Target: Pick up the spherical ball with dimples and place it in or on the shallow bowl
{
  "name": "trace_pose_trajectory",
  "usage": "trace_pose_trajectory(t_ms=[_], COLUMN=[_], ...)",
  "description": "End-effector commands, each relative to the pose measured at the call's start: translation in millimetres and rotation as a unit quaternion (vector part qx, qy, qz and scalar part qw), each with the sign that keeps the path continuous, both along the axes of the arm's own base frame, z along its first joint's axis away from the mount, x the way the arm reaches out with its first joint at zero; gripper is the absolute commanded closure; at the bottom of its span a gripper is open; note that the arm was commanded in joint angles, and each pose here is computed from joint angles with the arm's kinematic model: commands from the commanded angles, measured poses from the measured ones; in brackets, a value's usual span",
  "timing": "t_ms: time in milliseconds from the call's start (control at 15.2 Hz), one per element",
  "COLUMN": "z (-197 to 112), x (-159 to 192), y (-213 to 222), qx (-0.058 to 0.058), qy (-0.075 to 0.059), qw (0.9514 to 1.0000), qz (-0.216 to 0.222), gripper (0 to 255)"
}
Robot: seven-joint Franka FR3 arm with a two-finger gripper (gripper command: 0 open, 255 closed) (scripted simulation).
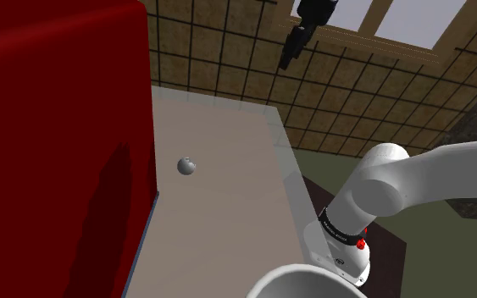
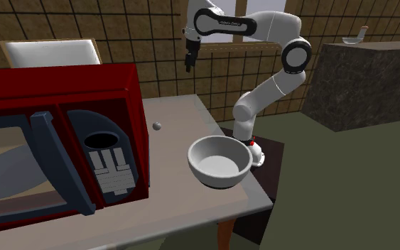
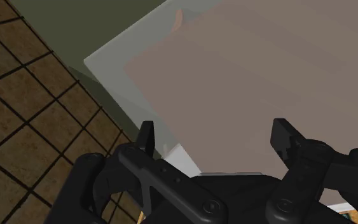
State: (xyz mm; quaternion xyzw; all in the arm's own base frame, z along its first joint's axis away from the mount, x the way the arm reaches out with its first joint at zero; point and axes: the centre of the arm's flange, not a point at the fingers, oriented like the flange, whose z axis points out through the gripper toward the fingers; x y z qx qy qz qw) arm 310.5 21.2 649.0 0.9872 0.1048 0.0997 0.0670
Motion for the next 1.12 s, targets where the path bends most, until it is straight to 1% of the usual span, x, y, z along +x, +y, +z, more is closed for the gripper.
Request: trace_pose_trajectory(t_ms=[0, 528, 1056], z=[0.0, -50.4, -102.3], x=[0.0, 14.3, 22.6], y=[0.0, 92.1, 184.0], qx=[0.0, -0.008, -0.016], qy=[0.0, 0.003, 0.006], qw=[1.0, 0.9995, 0.9979], qz=[0.0, 0.032, 0.063], gripper=[0, 0, 0])
